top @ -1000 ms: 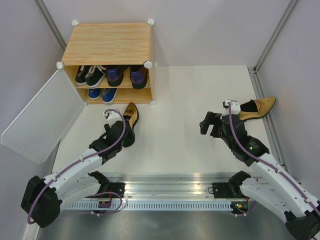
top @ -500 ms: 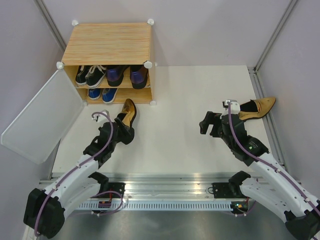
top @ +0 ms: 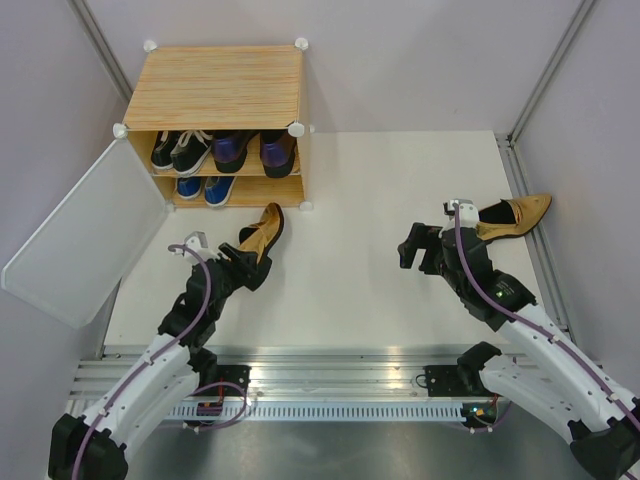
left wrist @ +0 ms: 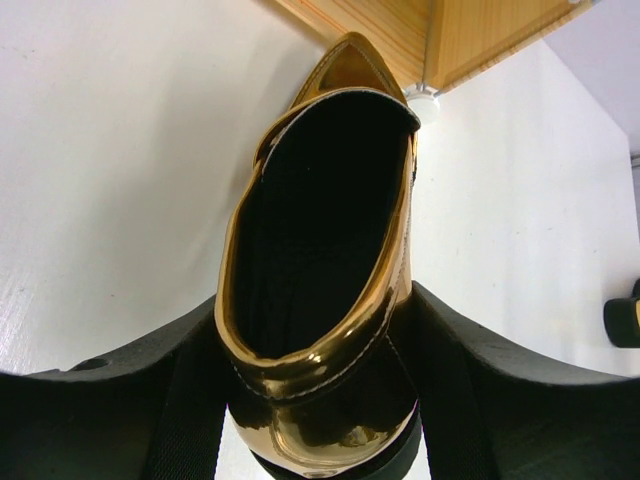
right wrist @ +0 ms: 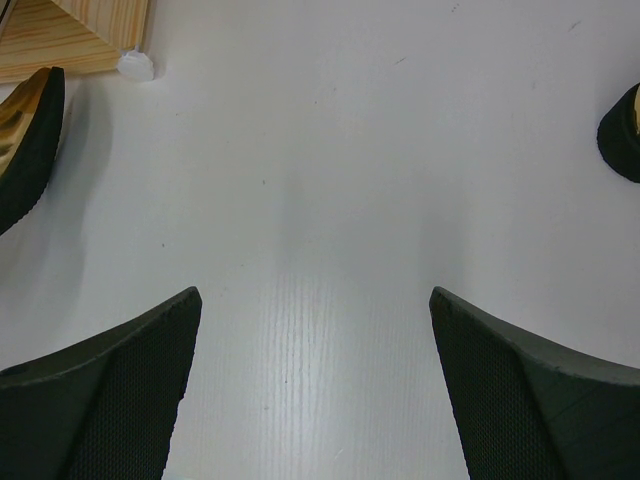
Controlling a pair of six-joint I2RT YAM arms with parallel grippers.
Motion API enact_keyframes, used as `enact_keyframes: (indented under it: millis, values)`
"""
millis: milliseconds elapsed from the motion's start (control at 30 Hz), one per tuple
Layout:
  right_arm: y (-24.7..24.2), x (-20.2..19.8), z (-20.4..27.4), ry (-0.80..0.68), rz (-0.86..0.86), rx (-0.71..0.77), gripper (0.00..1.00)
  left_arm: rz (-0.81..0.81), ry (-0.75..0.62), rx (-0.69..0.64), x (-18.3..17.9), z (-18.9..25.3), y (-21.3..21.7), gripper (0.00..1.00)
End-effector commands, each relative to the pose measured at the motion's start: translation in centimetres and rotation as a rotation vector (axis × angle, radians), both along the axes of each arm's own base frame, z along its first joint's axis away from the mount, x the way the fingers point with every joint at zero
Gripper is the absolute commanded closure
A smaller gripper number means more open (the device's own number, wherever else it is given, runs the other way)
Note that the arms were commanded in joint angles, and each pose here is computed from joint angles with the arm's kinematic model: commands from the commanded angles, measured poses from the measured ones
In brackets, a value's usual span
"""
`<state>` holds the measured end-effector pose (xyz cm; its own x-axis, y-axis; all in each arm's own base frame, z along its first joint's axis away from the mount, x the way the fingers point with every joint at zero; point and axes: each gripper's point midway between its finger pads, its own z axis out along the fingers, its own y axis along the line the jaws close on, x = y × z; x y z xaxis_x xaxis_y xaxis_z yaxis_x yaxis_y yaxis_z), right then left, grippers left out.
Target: Place and organize the shoes in the shoe cabinet
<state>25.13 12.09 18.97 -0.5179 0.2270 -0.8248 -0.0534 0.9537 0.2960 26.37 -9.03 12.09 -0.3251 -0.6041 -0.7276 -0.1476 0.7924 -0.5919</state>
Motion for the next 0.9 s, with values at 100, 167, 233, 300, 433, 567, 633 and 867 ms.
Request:
enact_keyframes:
  millis: [100, 167, 233, 300, 433, 567, 633, 867]
  values:
    - [0.2, 0.5, 0.8, -0.03, -0.002, 0.01, 0.02, 0.028, -0.226, -0.126, 1.8, 5.9, -0.4, 0.98]
    - [0.1, 0.5, 0.7, -0.029, -0.004, 0.01, 0.02, 0.01, -0.193, -0.065, 2.1, 4.7, -0.5, 0.98]
    - [0.1, 0.5, 0.7, -0.028, -0.003, 0.008, 0.02, -0.03, -0.176, -0.011, 2.3, 3.8, -1.0, 0.98]
    - [0.1, 0.5, 0.7, -0.029, -0.003, 0.009, 0.02, -0.049, -0.089, 0.08, 2.5, 1.4, -0.8, 0.98]
    - [0.1, 0.6, 0.8, -0.032, -0.005, 0.011, 0.02, -0.084, 0.058, 0.157, 2.0, -1.7, -0.9, 0.98]
    - [0.1, 0.6, 0.9, -0.035, -0.006, 0.011, 0.02, -0.149, 0.127, 0.161, 1.4, -2.8, -1.9, 0.82]
    - [0.1, 0.6, 1.0, -0.039, -0.007, 0.012, 0.02, -0.17, 0.154, 0.157, 1.1, -3.3, -2.2, 0.66]
    - [0.0, 0.5, 1.2, -0.047, -0.006, 0.018, 0.02, -0.218, 0.295, 0.171, -0.7, -5.5, -2.4, 0.27]
